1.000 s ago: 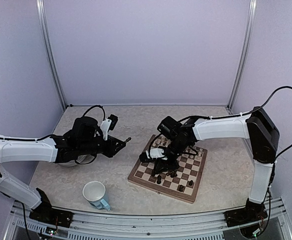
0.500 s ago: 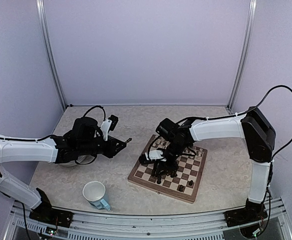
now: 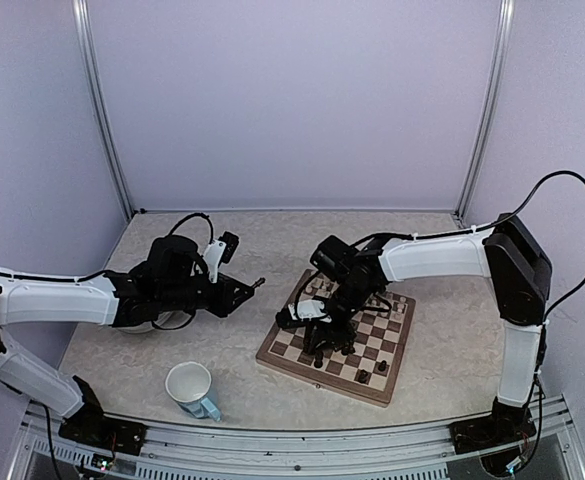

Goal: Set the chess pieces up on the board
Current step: Pick up the bishop from the chessboard, then place the bishop on f8.

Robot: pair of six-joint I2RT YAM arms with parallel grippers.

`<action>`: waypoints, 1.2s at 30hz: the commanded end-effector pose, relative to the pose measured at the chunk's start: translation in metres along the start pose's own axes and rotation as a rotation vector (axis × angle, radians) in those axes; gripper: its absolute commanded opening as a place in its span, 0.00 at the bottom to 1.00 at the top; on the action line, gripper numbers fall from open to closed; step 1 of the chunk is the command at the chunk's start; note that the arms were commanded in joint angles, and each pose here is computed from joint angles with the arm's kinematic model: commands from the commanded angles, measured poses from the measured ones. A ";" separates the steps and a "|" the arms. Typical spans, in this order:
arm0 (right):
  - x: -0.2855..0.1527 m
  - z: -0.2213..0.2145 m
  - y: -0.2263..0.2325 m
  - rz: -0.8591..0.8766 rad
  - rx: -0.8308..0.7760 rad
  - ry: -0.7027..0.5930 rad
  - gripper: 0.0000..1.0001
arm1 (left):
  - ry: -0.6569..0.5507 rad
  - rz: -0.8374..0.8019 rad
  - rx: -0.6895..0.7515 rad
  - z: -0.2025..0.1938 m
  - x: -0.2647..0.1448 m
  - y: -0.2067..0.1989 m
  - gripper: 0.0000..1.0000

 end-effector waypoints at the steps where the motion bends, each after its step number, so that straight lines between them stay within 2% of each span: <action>1: -0.009 0.016 0.002 0.013 -0.042 -0.040 0.23 | 0.000 -0.013 0.002 -0.001 0.003 0.001 0.09; 7: -0.011 0.020 0.005 0.014 -0.057 -0.037 0.16 | 0.009 -0.015 0.001 -0.003 0.004 0.001 0.09; 24: -0.006 0.021 0.013 0.052 -0.064 -0.033 0.17 | 0.016 -0.012 0.001 -0.005 0.006 0.003 0.09; 36: -0.015 0.028 0.009 0.022 -0.064 -0.047 0.31 | 0.020 -0.009 0.004 -0.006 0.009 0.004 0.09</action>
Point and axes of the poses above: each gripper's point midway between its finger pads, its own x axis out along the fingers, its own y axis along the line the jaws close on, z = x × y, the point moved 7 cm from there along -x, back along the fingers, and after that the axes turned 13 degrees about -x, right-handed, at the moved point
